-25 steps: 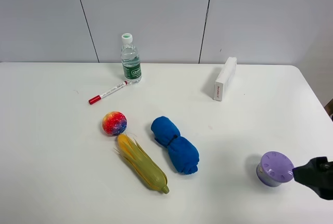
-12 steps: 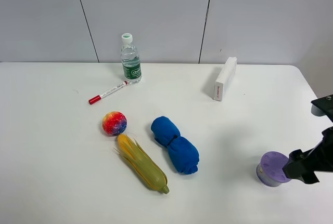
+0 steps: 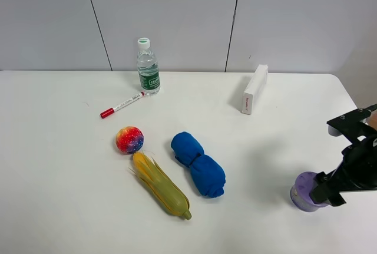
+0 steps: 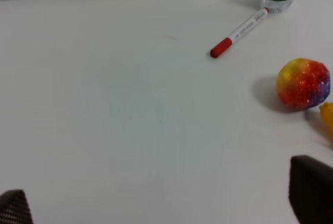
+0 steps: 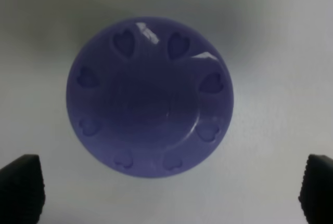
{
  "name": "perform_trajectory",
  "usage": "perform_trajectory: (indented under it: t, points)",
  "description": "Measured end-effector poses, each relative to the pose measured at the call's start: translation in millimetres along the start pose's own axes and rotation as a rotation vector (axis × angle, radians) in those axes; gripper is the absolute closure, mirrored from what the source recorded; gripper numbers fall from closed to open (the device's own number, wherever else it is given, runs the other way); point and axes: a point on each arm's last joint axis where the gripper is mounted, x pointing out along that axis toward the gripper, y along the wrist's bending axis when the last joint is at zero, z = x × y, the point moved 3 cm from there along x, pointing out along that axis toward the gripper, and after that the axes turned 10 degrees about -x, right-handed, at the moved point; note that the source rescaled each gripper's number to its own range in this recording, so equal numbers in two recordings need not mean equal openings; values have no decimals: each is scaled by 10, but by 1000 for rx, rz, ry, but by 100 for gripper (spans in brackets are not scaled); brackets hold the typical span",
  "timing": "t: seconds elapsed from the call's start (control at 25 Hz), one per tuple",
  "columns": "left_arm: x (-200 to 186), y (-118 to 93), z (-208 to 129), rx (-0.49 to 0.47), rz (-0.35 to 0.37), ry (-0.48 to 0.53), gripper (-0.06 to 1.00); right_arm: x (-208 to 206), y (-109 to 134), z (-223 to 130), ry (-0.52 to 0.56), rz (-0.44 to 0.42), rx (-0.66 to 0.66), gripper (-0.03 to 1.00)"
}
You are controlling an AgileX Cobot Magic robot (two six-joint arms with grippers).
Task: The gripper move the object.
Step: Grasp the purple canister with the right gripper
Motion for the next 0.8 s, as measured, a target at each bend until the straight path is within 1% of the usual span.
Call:
perform_trajectory:
  t: [0.28,0.48,0.8]
  points:
    - [0,0,0,0,0,0,-6,47,-10,35,-11,8,12,-3]
    - [0,0,0,0,0,0,-6,49,28,96,-39,5,-60,-3]
    - [0,0,0,0,0,0,-6,272,14,95,32,55,-51,-3]
